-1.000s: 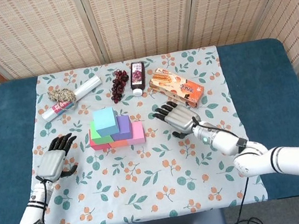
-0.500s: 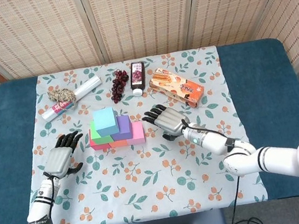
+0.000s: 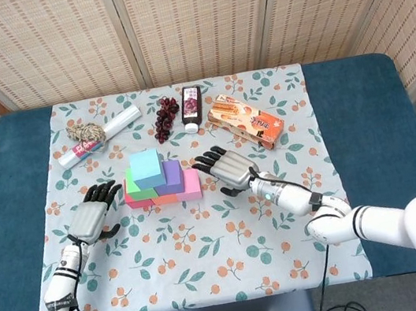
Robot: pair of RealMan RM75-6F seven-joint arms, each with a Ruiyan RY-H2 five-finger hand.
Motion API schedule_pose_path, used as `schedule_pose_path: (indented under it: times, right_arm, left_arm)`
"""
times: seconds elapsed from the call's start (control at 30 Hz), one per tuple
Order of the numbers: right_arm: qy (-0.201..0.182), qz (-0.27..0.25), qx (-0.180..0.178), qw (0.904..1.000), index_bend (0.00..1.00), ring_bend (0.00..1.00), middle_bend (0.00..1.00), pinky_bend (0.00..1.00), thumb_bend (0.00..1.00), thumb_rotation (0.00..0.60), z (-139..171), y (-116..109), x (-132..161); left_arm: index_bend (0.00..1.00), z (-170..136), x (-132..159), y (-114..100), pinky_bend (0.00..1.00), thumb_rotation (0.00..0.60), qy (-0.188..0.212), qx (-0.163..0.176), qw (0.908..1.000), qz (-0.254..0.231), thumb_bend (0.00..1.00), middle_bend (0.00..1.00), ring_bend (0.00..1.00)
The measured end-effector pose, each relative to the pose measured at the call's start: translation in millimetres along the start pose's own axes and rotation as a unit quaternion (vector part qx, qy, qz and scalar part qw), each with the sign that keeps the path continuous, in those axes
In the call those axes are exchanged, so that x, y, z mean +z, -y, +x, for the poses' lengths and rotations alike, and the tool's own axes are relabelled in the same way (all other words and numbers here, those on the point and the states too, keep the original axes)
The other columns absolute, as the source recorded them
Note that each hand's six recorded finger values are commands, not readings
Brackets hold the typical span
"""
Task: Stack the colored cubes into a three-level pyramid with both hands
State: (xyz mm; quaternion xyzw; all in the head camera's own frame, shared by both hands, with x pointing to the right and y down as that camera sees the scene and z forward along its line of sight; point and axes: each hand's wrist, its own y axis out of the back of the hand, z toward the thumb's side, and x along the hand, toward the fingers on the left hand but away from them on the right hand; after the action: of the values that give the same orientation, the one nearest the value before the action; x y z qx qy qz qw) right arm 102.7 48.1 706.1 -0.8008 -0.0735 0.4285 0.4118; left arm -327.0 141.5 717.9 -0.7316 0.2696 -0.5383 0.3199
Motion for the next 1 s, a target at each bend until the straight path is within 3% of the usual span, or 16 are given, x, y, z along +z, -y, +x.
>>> schedule_pose_path:
  times: [1.0]
  right_arm:
    - [-0.008,0.008,-0.005,0.9999,0.00,0.00,0.00,0.00,0.35,0.600,-19,3,12]
  left_arm:
    - [0.06,10,14,2,0.00,0.600,0.017,-0.006,0.9996,0.022,0.30,0.00,0.00]
